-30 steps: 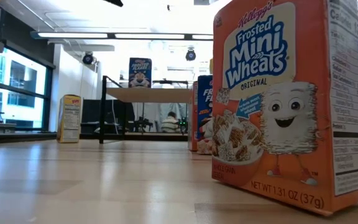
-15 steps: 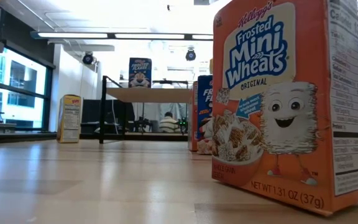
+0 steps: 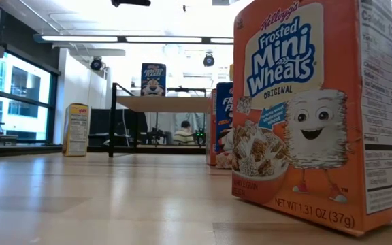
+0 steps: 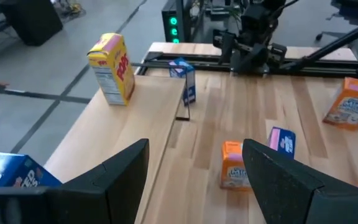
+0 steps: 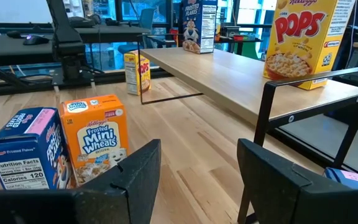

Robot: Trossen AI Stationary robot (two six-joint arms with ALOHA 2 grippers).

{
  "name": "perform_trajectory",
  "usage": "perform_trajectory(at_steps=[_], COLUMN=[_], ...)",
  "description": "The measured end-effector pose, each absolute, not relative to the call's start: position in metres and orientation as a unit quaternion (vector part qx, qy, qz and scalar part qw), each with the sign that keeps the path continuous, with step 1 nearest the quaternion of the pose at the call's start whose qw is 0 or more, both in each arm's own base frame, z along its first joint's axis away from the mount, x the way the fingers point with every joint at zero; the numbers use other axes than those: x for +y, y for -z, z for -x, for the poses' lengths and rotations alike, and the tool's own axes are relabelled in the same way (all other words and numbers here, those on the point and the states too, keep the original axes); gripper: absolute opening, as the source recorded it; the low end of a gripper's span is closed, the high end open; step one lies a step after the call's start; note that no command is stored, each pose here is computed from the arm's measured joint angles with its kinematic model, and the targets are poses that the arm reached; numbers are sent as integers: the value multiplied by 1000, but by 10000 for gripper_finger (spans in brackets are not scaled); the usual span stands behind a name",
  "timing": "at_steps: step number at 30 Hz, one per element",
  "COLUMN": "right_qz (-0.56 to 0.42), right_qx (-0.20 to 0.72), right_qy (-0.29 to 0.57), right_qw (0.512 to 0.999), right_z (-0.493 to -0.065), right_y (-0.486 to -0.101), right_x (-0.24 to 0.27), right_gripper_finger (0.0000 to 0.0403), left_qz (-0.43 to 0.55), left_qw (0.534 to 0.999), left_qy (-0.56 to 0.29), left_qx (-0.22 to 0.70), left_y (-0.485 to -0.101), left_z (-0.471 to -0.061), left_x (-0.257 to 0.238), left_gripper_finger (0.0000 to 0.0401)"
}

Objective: Stack cereal on shelf
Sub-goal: Put the top orange cereal box on the shelf

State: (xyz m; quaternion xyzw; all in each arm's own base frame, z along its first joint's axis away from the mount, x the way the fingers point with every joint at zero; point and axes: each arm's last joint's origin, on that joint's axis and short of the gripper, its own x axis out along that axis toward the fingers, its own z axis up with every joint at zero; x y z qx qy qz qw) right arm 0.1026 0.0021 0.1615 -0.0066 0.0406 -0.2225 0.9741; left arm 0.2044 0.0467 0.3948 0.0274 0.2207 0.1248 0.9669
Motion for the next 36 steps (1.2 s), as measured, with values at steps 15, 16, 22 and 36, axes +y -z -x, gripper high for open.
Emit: perform_trajectory(at_steps=[15, 16, 22, 36], right_qz=[-10, -11, -12, -197], right_qx=[43, 44, 44, -4], right_qy=[112, 104, 88, 98], right_qw=[993, 994, 995, 976], right_z=[-105, -105, -105, -105], right_y=[-161, -161, -161, -167], right_x=[8, 9, 10, 9], right_gripper_finger=[309, 317, 338, 339], left_qz=[-9, -9, -19, -21], left_qw=[971, 971, 971, 971], left_qy=[-118, -115, -120, -113], left_qx=[208, 208, 208, 208], left_y=[-374, -374, -374, -374], left_z=[-216, -217, -217, -218], left_x=[35, 33, 28, 24], left_gripper_finger=[251, 251, 251, 251])
